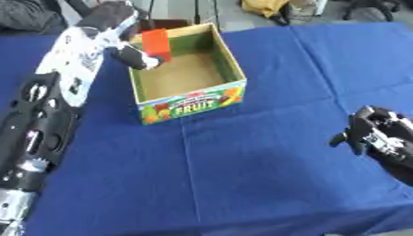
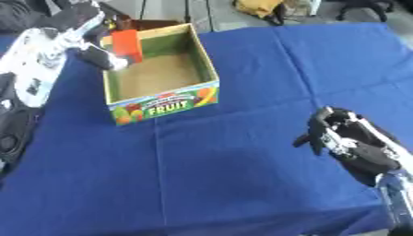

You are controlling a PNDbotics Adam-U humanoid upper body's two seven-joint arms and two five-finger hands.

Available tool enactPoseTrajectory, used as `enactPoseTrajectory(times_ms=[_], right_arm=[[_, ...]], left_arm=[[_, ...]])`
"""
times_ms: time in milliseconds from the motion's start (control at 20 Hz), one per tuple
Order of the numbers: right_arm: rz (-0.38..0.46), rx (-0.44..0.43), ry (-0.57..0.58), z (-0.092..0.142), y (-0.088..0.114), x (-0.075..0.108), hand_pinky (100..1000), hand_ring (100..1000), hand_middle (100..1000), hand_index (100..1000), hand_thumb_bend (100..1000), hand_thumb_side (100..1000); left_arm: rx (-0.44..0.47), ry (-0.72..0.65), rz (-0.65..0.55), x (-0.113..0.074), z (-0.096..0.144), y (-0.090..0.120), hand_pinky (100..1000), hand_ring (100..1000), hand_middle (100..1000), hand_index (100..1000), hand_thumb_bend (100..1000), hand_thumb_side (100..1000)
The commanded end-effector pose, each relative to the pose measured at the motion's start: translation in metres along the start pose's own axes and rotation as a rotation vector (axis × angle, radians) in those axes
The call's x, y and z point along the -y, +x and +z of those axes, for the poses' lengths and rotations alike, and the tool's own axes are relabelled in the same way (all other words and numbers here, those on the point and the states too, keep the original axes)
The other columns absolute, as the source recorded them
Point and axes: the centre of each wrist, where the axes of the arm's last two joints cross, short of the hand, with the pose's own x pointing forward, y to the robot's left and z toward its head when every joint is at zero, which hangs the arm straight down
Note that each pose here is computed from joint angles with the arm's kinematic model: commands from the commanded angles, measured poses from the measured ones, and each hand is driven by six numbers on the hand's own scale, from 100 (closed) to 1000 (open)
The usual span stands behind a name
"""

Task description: Pick up objects on the table and place them in the box.

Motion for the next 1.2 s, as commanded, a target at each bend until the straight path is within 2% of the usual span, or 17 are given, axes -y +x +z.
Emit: enactPoseTrajectory(times_ms=[50, 250, 300, 350, 400, 500, 550, 600, 650, 700, 850, 1000, 1200], right_arm=[[0.017, 0.004, 0.021, -0.003, 0.005, 0.0, 586, 313, 341, 381, 100, 173], [0.015, 0.001, 0.031, -0.004, 0.004, -0.001, 586, 313, 341, 381, 100, 174], [0.015, 0.0, 0.032, -0.004, 0.004, -0.001, 586, 313, 341, 381, 100, 174], [0.015, 0.0, 0.033, -0.004, 0.004, -0.002, 586, 313, 341, 381, 100, 174], [0.014, 0.001, 0.033, -0.005, 0.004, -0.002, 586, 313, 341, 381, 100, 174], [0.014, 0.001, 0.033, -0.005, 0.004, -0.002, 586, 312, 341, 381, 100, 175], [0.014, 0.001, 0.032, -0.005, 0.004, -0.002, 586, 312, 341, 381, 100, 175], [0.014, 0.0, 0.032, -0.004, 0.004, -0.001, 586, 312, 341, 381, 100, 175], [0.014, 0.0, 0.033, -0.004, 0.004, -0.002, 586, 312, 341, 381, 100, 175], [0.014, 0.0, 0.033, -0.004, 0.004, -0.002, 586, 312, 341, 381, 100, 176], [0.015, 0.002, 0.032, -0.005, 0.004, -0.001, 586, 313, 341, 381, 100, 176], [0.017, 0.003, 0.024, -0.004, 0.004, 0.0, 586, 313, 341, 380, 100, 177], [0.022, 0.006, 0.011, -0.003, 0.006, 0.001, 585, 313, 340, 380, 100, 177]], left_arm=[[-0.011, 0.012, -0.021, 0.008, -0.016, 0.005, 405, 286, 250, 421, 293, 290], [-0.019, -0.043, -0.039, 0.031, -0.028, 0.009, 492, 361, 326, 526, 408, 317], [-0.02, -0.058, -0.047, 0.036, -0.03, 0.01, 567, 443, 401, 623, 509, 359], [-0.02, -0.071, -0.053, 0.039, -0.032, 0.011, 587, 463, 431, 650, 550, 377], [-0.019, -0.076, -0.057, 0.041, -0.033, 0.012, 667, 563, 531, 738, 790, 490], [-0.015, -0.087, -0.064, 0.044, -0.033, 0.012, 756, 689, 661, 811, 1000, 572], [-0.014, -0.09, -0.067, 0.044, -0.033, 0.012, 767, 706, 679, 817, 1000, 575], [-0.014, -0.09, -0.068, 0.044, -0.032, 0.011, 859, 786, 769, 853, 1000, 641], [-0.018, -0.08, -0.062, 0.044, -0.031, 0.011, 859, 786, 769, 853, 1000, 641], [-0.023, -0.063, -0.053, 0.043, -0.03, 0.01, 905, 835, 822, 870, 1000, 704], [-0.029, 0.057, -0.007, 0.035, -0.024, 0.012, 932, 858, 849, 884, 1000, 724], [0.01, 0.305, 0.097, 0.011, -0.01, 0.015, 874, 810, 808, 854, 1000, 779], [0.09, 0.65, 0.346, -0.018, 0.025, 0.018, 751, 716, 717, 795, 1000, 768]])
